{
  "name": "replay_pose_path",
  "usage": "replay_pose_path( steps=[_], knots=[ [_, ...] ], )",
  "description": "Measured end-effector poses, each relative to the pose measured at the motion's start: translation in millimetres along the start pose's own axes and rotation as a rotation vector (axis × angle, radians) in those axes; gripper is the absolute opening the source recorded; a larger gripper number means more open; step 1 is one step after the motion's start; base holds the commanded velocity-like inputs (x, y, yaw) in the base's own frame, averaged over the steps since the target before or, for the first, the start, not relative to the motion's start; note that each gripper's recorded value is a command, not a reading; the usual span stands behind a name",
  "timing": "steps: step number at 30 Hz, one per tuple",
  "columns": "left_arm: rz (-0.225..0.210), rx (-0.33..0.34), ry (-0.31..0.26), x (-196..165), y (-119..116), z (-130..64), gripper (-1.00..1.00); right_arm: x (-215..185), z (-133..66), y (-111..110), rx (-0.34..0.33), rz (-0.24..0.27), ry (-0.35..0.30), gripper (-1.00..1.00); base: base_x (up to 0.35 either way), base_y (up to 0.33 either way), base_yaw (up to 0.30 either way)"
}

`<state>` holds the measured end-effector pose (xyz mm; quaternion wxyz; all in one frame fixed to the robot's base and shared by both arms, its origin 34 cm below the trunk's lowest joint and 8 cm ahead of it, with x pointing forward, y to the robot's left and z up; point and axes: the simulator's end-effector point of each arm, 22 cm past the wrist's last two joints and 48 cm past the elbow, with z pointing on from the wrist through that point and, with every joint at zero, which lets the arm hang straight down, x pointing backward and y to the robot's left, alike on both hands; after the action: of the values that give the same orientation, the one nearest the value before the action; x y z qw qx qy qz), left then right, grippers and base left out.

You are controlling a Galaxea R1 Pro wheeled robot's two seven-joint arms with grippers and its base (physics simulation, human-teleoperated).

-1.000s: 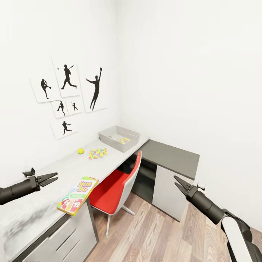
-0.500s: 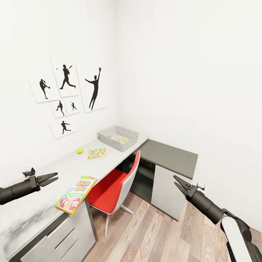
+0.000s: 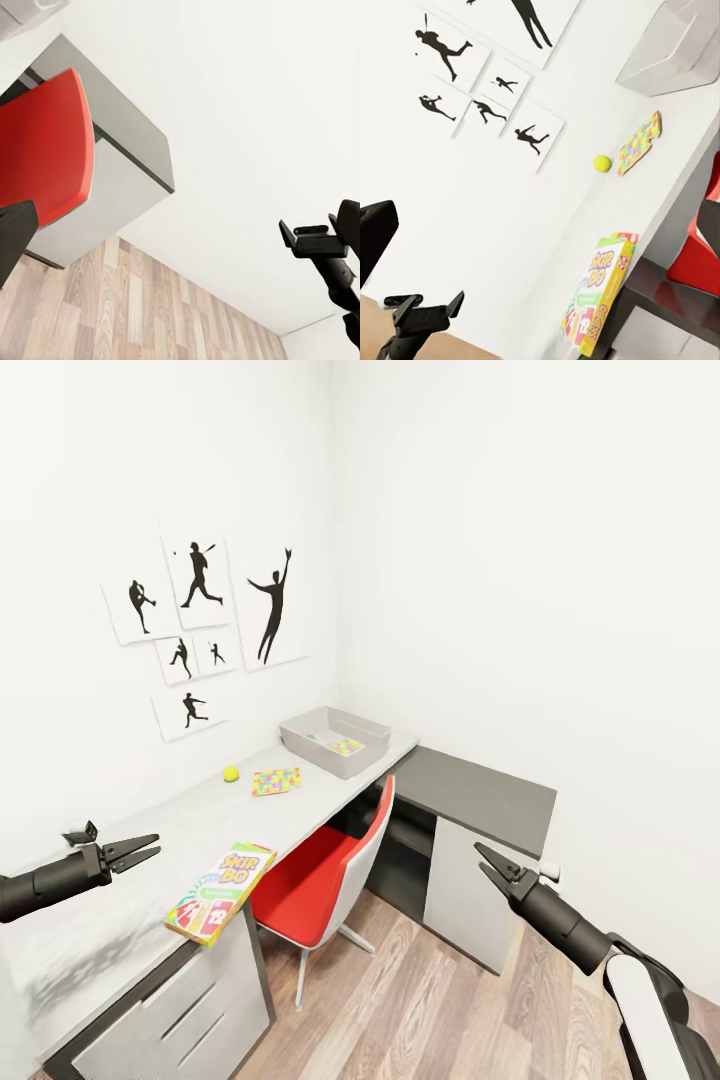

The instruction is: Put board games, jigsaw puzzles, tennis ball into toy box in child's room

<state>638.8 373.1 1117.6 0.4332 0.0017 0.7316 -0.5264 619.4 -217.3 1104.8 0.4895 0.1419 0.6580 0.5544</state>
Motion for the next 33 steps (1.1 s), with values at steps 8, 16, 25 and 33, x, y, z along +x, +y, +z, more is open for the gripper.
replay_pose_path(
  steps=[8,16,25,33],
  knots=[
    [0.0,0.001,-0.001,-0.3,-0.6,-0.1,1.0,-0.2,-0.1,-0.1,0.002,-0.001,0.0,1.0,0.0,0.0,0.02],
    [0.0,0.0,-0.001,-0.6,-0.5,-0.5,1.0,-2.9,-0.3,-1.1,0.007,-0.012,-0.011,1.0,0.0,-0.049,0.0],
    [0.001,-0.002,-0.002,-1.6,-0.4,-2.1,1.0,0.6,1.2,-28.6,0.139,-0.041,0.02,1.0,0.0,-0.219,0.0],
    [0.001,-0.002,-0.002,-1.8,-0.4,-2.4,1.0,8.6,7.4,-27.2,0.143,-0.039,0.029,1.0,0.0,-0.259,0.0]
  ],
)
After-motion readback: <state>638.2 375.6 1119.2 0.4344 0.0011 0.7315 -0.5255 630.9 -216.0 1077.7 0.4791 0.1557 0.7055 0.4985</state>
